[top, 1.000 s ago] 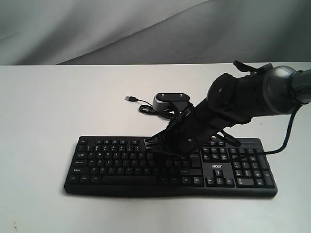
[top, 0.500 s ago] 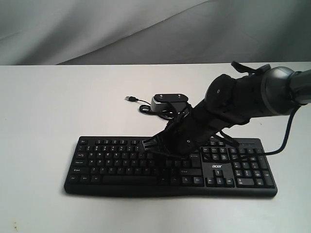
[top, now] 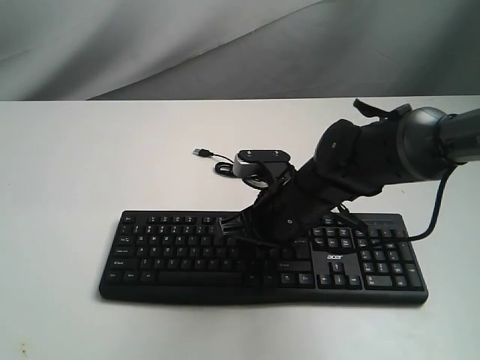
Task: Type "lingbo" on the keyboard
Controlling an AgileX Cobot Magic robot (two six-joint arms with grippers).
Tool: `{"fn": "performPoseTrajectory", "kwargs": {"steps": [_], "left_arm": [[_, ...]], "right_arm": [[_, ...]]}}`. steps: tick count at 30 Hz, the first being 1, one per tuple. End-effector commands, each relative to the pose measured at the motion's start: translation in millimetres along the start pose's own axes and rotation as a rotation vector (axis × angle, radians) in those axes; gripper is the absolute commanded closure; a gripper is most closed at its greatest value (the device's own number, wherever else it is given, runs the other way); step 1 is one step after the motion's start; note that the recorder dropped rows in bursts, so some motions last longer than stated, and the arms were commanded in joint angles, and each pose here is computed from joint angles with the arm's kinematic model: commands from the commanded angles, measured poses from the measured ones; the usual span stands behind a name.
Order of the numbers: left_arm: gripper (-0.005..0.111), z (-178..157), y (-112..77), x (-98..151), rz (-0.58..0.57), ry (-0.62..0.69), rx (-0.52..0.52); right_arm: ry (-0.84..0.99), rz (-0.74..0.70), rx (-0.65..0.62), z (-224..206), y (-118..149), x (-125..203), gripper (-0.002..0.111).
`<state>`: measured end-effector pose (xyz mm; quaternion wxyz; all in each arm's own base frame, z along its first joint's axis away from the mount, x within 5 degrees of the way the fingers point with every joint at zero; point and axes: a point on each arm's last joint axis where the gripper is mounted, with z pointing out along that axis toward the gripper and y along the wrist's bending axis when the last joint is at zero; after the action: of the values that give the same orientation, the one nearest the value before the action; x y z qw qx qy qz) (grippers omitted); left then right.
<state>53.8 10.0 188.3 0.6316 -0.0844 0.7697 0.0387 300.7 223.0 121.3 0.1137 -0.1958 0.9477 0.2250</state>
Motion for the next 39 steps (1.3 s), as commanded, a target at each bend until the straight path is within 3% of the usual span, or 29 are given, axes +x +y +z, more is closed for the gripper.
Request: {"fn": "performPoseTrajectory", "kwargs": {"steps": [1, 11, 20, 39], "left_arm": [[0.106, 0, -0.1, 1, -0.012, -0.003, 0.001], [0.106, 0, -0.1, 1, -0.012, -0.003, 0.001], [0.106, 0, -0.1, 1, -0.012, -0.003, 0.001], [0.106, 0, -0.1, 1, -0.012, -0.003, 0.001]], "right_arm": [[0.007, -0.006, 0.003, 2, 0, 0, 0.108], [-0.077, -0.025, -0.01, -19, 10, -11, 0.108], [-0.061, -0.07, -0.037, -7, 21, -23, 0.108], [-0.045, -0.062, -0.021, 6, 14, -21, 0.108]]}}
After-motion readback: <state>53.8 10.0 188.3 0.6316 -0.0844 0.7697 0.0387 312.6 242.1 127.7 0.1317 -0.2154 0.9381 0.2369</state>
